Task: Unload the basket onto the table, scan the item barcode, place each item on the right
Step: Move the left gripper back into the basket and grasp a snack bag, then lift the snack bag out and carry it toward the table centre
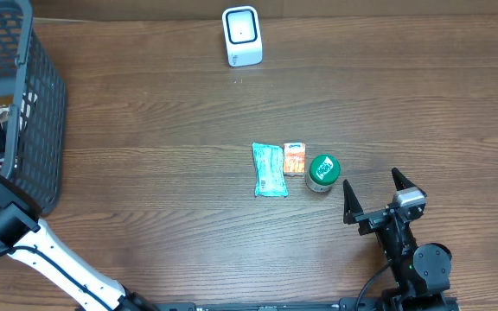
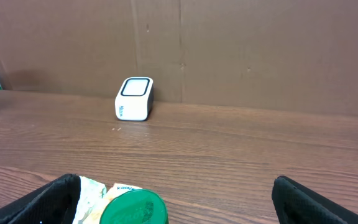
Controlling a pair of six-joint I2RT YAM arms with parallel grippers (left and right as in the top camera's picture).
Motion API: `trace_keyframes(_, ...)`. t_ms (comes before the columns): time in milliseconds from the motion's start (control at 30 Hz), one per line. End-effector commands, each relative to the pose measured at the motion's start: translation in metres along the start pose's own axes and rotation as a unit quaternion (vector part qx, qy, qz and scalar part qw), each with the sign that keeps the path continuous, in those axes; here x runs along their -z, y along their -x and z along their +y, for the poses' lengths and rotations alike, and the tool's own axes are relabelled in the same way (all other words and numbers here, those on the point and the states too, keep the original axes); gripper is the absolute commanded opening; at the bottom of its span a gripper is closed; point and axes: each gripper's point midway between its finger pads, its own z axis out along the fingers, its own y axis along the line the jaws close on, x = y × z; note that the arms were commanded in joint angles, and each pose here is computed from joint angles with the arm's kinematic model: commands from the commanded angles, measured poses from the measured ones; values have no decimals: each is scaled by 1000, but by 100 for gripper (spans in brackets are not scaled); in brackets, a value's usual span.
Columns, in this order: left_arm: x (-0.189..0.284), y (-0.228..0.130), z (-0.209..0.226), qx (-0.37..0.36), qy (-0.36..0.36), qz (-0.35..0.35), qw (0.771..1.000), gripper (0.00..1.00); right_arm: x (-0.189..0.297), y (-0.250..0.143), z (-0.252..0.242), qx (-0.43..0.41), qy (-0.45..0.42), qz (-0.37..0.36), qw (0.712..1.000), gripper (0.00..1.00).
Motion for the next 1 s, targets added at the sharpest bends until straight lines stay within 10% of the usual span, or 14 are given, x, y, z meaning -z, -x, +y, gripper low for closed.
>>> trace_keyframes(0,-15,-8,-9,-3,-12,21,1000,78,0,-2,0,2,0,-1,1000,100)
trace_keyframes(133,3,-2,-9,-6,-6,8,1000,56,0,-2,0,2,0,-1,1000,100)
trace_keyframes(233,19,4,-8,-4,0,-6,1000,6,0,-2,0,2,0,-1,1000,100)
trace_keyframes(633,113,39,-20,34,-11,-119,992,6,0,-2,0,2,0,-1,1000,100)
trace_keyframes(967,303,55,-34,157,-1,-319,934,4,0,-2,0,2,0,-1,1000,100)
